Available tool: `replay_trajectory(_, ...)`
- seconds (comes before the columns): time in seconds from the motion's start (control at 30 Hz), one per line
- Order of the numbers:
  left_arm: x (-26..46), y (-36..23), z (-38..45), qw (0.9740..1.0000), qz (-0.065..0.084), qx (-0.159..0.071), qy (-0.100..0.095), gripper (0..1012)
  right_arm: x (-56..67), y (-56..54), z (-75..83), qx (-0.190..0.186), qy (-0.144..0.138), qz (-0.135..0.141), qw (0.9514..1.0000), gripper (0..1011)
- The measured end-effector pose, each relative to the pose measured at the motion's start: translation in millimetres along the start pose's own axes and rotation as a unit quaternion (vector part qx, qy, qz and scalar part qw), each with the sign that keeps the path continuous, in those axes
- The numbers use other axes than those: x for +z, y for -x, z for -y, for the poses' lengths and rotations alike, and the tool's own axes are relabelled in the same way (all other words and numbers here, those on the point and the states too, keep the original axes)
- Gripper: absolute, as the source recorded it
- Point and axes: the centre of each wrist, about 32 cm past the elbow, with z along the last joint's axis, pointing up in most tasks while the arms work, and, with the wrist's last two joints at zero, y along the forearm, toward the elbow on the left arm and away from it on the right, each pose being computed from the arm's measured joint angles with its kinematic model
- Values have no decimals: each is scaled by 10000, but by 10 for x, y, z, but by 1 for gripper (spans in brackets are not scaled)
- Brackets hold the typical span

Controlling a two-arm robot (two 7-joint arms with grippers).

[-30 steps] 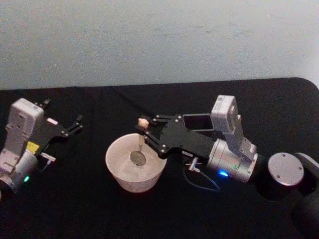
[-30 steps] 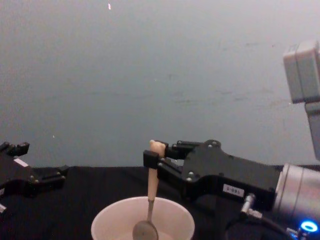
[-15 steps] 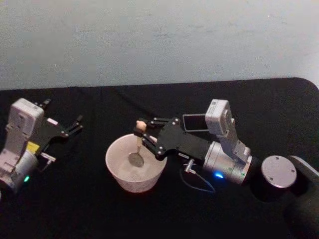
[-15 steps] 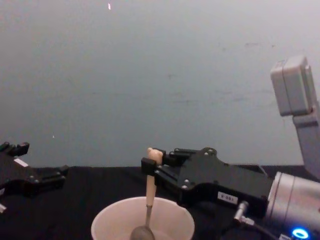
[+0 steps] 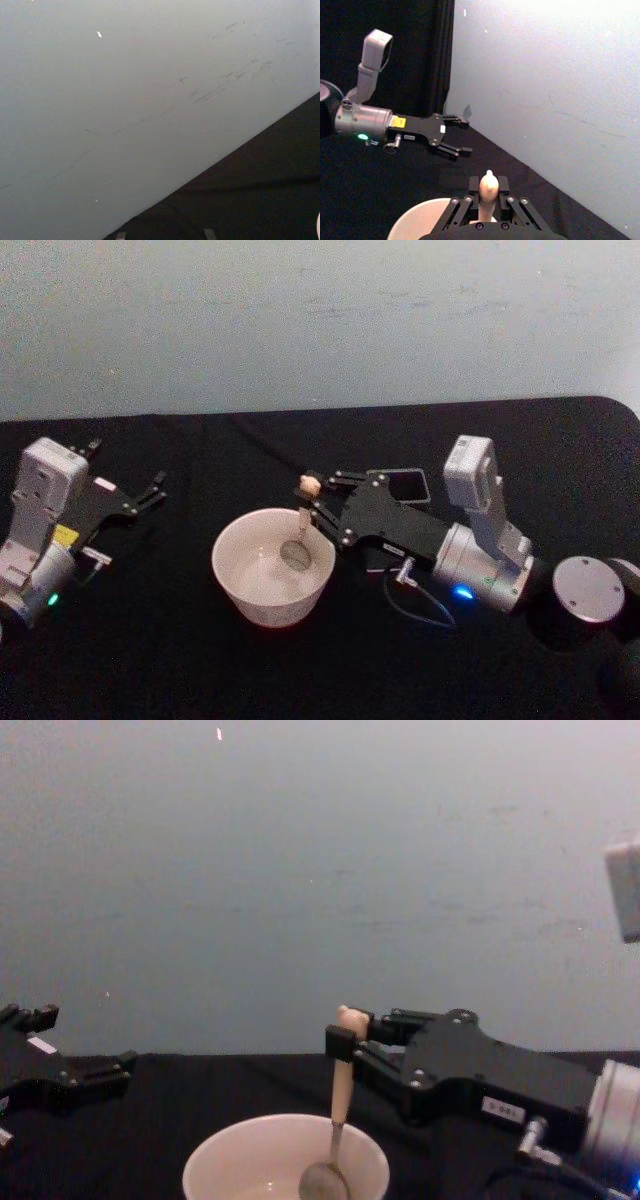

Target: Pick up the stirring spoon with one hand, stir inside the cup, then place it back in its original position.

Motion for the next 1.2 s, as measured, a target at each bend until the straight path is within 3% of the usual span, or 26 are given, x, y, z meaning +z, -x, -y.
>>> replay_trajectory(0.33, 0, 0, 0, 10000, 0, 0, 0, 1001, 69, 145, 162, 314, -54, -149, 9994, 213)
replay_trajectory(0.6, 0, 0, 0, 10000, 0, 0, 0, 1001, 71, 252, 61, 450, -113, -206, 9987, 213)
replay_trajectory(0.9, 0, 0, 0, 10000, 0, 0, 0, 1001, 44, 234, -128, 257, -126, -173, 9994, 213)
replay_trajectory(1.2, 0, 0, 0, 10000, 0, 0, 0, 1001, 18, 161, -197, 18, -75, -128, 9999, 213)
